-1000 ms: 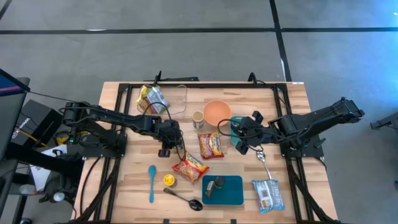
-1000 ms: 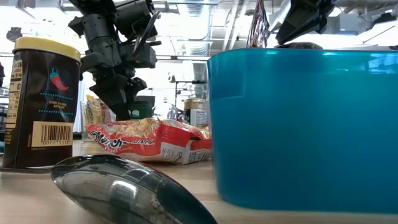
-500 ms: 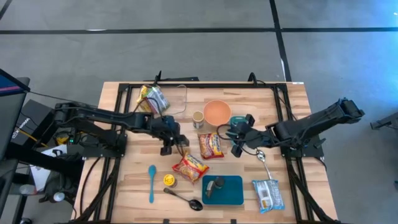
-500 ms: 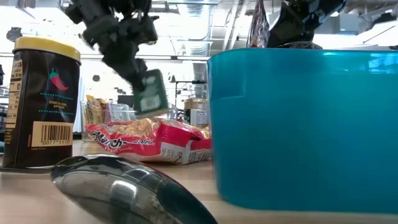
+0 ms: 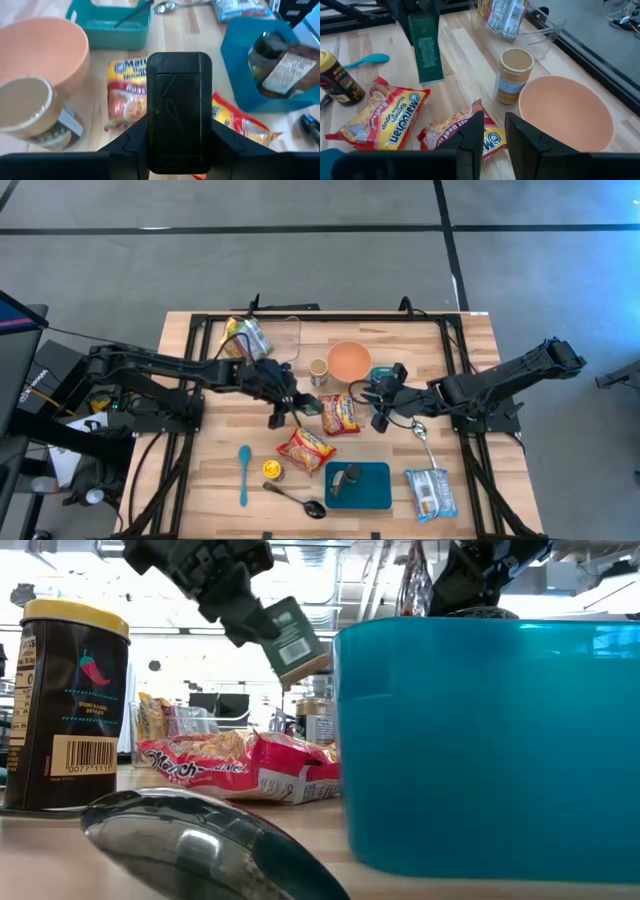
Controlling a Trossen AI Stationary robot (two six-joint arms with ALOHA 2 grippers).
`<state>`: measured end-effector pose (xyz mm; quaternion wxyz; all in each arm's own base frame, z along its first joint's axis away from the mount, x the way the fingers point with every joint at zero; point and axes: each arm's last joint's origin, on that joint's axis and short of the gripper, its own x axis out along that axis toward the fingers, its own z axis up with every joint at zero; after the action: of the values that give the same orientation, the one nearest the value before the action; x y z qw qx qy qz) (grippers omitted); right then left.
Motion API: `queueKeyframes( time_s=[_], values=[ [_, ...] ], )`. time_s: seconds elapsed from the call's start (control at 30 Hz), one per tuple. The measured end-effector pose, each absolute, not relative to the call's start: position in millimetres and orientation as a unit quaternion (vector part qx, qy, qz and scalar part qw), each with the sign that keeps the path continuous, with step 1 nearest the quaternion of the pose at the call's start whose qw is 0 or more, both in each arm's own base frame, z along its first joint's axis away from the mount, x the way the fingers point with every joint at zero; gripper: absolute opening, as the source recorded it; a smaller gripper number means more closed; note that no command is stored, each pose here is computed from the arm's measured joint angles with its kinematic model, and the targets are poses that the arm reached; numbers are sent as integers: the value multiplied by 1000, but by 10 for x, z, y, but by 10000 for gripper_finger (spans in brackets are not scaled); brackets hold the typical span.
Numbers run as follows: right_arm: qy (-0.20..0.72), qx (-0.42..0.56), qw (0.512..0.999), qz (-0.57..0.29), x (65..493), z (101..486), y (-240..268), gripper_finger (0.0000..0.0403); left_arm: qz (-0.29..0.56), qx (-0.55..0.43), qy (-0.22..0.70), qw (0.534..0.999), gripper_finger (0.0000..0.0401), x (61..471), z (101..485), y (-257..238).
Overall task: Pick & Place Food Item
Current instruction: Put the black seasoning can into the blue bin
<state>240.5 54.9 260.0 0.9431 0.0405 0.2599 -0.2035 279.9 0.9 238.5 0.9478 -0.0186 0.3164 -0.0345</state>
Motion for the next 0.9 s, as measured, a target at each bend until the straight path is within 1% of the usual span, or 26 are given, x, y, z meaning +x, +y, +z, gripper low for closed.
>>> queueKeyframes(
  time_s=[0.13, 0.3, 0.5, 0.9],
  values=[
    [254, 41, 944, -207, 2416, 2611, 533, 72, -35, -18, 306, 951, 120, 2894, 2464, 11],
    [254, 44, 942, -214, 2426, 2612, 490, 72, -39, -5, 319, 947, 124, 3029, 2443, 12],
    [257, 43, 941, -215, 2433, 2609, 458, 72, -48, -6, 335, 941, 120, 3242, 2433, 10],
    [271, 43, 953, -126, 2459, 2620, 508, 72, -55, 12, 358, 932, 125, 3540, 2413, 14]
  ],
)
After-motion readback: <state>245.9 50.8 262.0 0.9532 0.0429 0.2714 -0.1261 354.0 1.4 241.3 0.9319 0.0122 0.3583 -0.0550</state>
